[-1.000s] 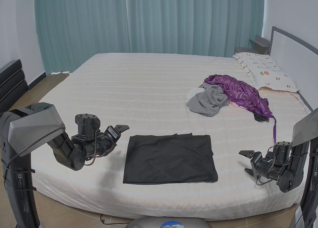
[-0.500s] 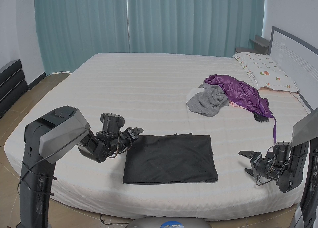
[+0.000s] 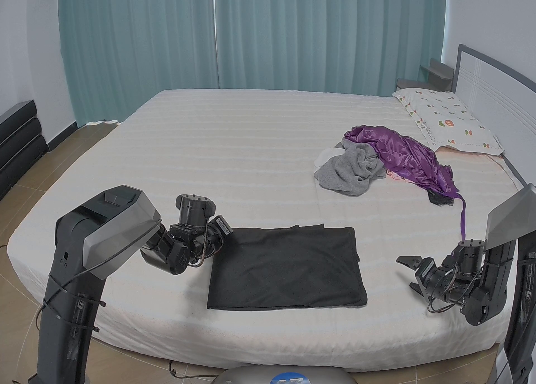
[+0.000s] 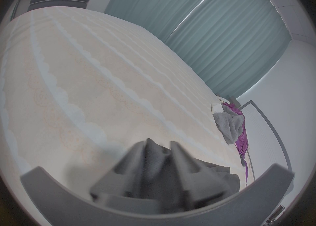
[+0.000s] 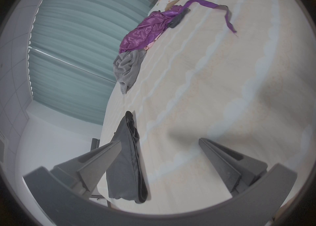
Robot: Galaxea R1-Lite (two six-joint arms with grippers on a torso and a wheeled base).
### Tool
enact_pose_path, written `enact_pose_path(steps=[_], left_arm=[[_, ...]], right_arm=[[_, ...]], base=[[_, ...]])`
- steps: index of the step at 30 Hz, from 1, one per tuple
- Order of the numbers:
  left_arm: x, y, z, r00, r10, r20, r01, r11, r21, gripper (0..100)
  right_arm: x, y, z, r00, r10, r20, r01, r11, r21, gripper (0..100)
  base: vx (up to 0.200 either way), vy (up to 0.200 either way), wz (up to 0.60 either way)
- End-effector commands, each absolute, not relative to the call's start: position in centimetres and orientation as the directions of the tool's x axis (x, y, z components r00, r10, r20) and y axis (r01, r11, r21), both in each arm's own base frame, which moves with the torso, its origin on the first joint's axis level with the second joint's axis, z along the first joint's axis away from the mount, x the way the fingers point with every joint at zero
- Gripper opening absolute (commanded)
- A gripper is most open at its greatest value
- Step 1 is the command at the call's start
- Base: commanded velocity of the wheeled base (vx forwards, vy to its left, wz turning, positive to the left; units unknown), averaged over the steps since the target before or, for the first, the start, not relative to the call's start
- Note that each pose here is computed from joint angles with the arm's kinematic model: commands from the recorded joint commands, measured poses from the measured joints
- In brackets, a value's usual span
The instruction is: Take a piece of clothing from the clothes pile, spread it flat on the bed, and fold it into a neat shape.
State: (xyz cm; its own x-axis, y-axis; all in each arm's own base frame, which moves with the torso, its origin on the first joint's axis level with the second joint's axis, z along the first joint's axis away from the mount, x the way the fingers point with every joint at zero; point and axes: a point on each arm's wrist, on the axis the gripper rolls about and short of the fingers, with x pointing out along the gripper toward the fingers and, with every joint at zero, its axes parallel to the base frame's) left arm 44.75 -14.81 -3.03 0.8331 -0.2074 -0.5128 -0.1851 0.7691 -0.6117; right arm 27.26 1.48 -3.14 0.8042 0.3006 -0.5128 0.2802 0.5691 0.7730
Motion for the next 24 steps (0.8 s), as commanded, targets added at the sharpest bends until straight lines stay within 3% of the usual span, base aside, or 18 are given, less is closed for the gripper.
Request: enact_pose_path(steps=[1, 8, 15, 24], left_arm=[[45.0, -14.6, -3.0, 0.853, -0.183, -0.489, -0.197, 0.755, -0.626, 0], [45.1, -14.3, -2.7, 0.87, -0.162, -0.466, -0.214, 0.727, -0.653, 0], [45.0, -14.1, -2.8, 0.868, -0.156, -0.471, -0.222, 0.727, -0.65, 0], [44.7, -14.2, -2.9, 0.864, -0.157, -0.478, -0.225, 0.729, -0.647, 0]], right_arm=[[28.9, 3.9, -3.7, 0.824, 0.303, -0.479, 0.221, 0.606, 0.764, 100], [33.1, 7.4, -2.9, 0.861, 0.33, -0.387, 0.103, 0.632, 0.768, 100], [38.1, 10.8, -3.4, 0.841, 0.342, -0.42, 0.106, 0.656, 0.747, 100], [42.2, 12.1, -4.2, 0.842, 0.347, -0.413, 0.082, 0.675, 0.734, 100]], base=[[0.0, 0.0, 0.0], [0.0, 0.0, 0.0], [0.0, 0.0, 0.0], [0.0, 0.0, 0.0]])
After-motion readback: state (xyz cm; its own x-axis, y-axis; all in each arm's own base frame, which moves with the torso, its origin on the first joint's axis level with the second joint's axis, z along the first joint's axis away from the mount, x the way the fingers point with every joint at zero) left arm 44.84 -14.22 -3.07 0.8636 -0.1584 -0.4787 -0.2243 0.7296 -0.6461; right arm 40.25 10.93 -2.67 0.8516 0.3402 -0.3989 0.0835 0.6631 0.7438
